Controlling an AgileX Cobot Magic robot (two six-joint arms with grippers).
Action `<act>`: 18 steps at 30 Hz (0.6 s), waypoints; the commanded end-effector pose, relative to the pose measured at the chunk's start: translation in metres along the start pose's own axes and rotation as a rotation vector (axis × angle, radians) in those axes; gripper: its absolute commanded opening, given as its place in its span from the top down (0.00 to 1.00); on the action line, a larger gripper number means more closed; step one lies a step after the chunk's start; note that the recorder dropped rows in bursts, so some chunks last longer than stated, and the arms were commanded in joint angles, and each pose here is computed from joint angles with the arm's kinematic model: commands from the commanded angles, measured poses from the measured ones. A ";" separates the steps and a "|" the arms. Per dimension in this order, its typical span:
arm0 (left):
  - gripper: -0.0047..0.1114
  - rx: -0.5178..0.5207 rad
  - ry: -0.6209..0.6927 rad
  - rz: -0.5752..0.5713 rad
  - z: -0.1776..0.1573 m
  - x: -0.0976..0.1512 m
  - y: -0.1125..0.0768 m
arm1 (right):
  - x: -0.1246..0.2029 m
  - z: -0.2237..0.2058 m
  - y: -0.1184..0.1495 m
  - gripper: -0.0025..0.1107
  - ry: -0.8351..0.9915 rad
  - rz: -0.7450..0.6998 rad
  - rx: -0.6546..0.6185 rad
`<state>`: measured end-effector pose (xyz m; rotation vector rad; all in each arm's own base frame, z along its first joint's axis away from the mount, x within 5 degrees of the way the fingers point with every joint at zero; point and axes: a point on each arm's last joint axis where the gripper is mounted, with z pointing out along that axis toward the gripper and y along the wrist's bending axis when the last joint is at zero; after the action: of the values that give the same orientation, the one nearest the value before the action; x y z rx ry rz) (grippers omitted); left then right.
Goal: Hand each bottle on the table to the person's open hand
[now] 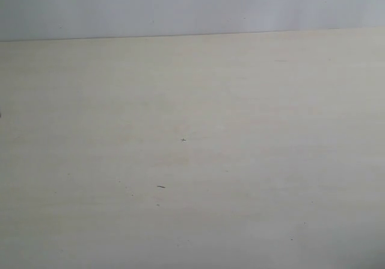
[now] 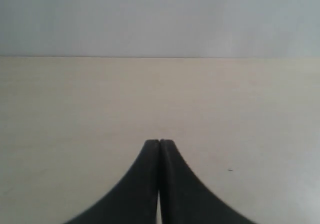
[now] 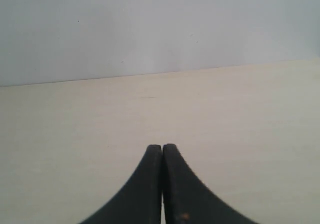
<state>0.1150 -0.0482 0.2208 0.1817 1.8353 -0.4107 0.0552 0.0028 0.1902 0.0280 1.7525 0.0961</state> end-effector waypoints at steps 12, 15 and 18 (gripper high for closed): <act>0.95 -0.167 -0.118 0.050 -0.057 0.011 0.015 | 0.001 0.000 0.000 0.98 -0.004 0.002 0.003; 0.95 -0.163 -0.145 0.052 -0.060 0.018 0.015 | 0.001 0.000 0.000 0.98 -0.004 0.002 0.003; 0.95 -0.159 -0.173 0.055 -0.063 0.025 0.016 | 0.001 0.000 0.000 0.98 -0.004 0.002 0.003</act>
<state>0.0598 -0.0132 0.2151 0.0867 1.6966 -0.2307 0.0552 0.0028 0.1901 0.0280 1.7533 0.0961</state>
